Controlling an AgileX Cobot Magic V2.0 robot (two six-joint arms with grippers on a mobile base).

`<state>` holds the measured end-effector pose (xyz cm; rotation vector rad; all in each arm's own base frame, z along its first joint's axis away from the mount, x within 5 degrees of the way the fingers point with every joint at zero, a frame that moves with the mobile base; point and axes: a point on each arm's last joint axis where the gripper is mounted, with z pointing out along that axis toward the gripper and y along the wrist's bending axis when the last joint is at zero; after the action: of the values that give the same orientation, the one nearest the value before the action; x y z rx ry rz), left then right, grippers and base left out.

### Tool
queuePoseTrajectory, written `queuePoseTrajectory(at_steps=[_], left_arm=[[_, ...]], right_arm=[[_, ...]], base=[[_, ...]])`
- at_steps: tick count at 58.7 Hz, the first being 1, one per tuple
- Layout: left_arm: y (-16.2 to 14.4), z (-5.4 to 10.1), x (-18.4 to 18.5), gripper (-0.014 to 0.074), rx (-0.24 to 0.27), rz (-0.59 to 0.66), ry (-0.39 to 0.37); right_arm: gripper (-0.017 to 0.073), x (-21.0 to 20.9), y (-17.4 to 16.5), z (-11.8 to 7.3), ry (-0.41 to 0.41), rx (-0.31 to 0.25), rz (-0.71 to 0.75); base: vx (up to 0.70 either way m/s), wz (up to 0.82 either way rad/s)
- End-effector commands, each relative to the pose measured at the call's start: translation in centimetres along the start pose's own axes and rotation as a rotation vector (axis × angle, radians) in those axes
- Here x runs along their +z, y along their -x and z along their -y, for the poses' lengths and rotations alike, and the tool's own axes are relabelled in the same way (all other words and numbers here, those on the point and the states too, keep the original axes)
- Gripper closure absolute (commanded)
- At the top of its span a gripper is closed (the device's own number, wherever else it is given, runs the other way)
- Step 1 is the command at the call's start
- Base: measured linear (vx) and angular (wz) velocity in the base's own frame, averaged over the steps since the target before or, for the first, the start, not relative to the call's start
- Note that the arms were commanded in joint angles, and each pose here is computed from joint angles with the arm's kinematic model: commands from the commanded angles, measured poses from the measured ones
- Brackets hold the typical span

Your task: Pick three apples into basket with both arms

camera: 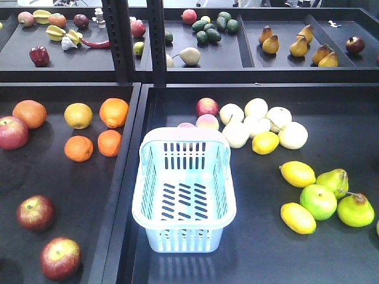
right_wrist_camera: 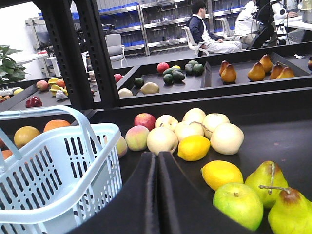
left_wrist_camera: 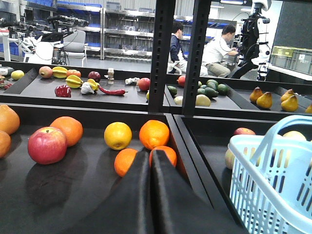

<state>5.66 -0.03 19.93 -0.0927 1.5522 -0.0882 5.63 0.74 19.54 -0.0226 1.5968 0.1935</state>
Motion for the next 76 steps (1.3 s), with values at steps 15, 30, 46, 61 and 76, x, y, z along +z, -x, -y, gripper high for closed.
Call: queuePoseTrajectory(at_steps=[15,30,46,61,76], left_arm=[[1.62,0.02,-0.26,0.0599,-0.01,0.115,0.005],[1.62,0.02,-0.26,0.0599,-0.01,0.115,0.005],[1.62,0.02,-0.26,0.0599,-0.01,0.115,0.005],[1.62,0.02,-0.26,0.0599,-0.01,0.115,0.005],[1.62,0.02,-0.26,0.0599,-0.01,0.115,0.005]], right_arm=[[0.0564,-0.05,0.31,-0.11,0.014,-0.019,0.071],[0.0564,-0.05,0.31,-0.11,0.014,-0.019,0.071],[0.0564,-0.05,0.31,-0.11,0.014,-0.019,0.071],[0.0564,-0.05,0.31,-0.11,0.014,-0.019,0.071],[0.0564,-0.05,0.31,-0.11,0.014,-0.019,0.071]], base=[[0.06,0.02],[0.05,0.01],[0.04,0.01],[0.03,0.01],[0.01,0.0]])
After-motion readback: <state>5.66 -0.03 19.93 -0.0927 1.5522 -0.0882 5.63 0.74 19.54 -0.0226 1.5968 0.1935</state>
